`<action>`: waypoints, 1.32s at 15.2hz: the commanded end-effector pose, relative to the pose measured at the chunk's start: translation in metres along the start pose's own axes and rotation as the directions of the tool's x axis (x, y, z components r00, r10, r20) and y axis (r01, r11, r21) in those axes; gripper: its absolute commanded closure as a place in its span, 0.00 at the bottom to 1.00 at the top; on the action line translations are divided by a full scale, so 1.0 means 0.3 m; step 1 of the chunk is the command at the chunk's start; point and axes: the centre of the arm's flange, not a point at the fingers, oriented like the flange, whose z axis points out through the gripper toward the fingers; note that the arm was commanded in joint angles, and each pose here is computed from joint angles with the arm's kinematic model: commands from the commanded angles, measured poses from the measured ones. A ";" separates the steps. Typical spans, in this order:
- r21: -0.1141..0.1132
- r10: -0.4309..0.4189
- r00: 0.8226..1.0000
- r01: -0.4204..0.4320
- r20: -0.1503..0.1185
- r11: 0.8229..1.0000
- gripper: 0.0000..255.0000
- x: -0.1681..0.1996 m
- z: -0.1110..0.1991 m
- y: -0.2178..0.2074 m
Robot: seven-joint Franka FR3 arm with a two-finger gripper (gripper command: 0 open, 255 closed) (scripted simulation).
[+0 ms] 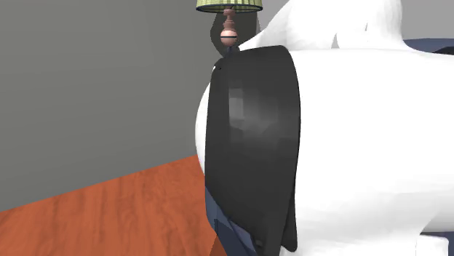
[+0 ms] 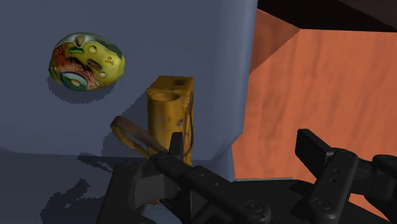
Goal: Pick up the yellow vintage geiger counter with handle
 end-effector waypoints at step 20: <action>0.046 -0.175 0.984 0.174 0.024 0.984 1.00 0.265 0.419 0.231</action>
